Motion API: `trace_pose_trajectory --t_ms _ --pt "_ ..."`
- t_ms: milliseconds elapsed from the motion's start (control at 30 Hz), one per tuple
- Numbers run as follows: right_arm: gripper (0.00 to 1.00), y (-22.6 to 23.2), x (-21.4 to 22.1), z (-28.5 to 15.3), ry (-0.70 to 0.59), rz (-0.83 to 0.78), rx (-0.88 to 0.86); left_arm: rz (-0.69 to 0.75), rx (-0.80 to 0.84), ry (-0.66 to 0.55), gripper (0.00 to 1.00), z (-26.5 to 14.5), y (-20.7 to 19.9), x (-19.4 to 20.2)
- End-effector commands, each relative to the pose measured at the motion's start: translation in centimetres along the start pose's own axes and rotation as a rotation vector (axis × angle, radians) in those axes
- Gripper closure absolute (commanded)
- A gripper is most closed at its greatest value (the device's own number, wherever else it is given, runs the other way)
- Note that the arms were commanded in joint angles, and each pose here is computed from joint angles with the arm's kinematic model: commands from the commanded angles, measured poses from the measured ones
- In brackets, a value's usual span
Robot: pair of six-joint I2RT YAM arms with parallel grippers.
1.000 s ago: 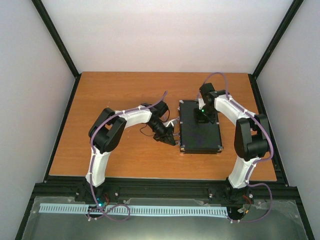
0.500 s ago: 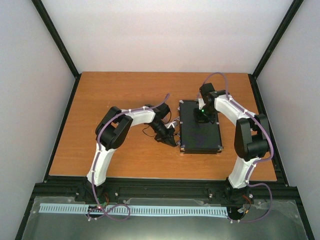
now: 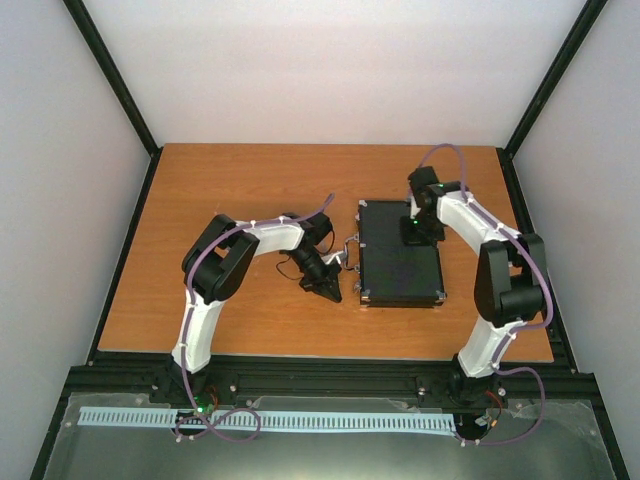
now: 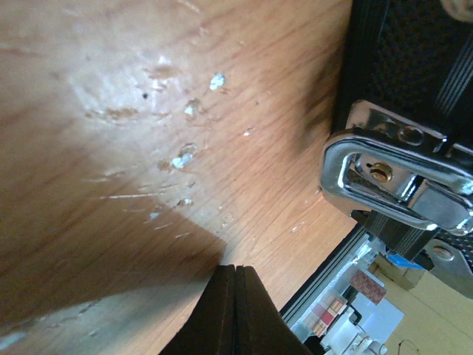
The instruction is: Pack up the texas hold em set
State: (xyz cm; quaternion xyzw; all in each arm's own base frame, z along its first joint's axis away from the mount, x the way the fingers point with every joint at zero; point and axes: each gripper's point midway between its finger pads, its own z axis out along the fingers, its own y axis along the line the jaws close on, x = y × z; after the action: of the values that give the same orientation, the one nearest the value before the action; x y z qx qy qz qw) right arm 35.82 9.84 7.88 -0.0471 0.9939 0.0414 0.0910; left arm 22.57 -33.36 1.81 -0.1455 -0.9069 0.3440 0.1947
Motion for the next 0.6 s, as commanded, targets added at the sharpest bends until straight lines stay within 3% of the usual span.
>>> trace_pose_trajectory --t_ms 0,233,567 --pt "0.97 -7.3 0.4 -2.1 -0.057 0.149 0.204 0.034 -0.002 -0.041 0.99 -0.8 -0.6 -1.0" --pt "0.97 -12.2 2.4 -2.5 -0.042 0.278 0.274 0.033 0.004 -0.062 0.99 -0.8 -1.1 -2.7" --pt "0.97 -10.6 5.6 2.0 0.076 0.318 0.147 0.02 0.013 -0.106 0.99 -1.1 -1.8 -4.8"
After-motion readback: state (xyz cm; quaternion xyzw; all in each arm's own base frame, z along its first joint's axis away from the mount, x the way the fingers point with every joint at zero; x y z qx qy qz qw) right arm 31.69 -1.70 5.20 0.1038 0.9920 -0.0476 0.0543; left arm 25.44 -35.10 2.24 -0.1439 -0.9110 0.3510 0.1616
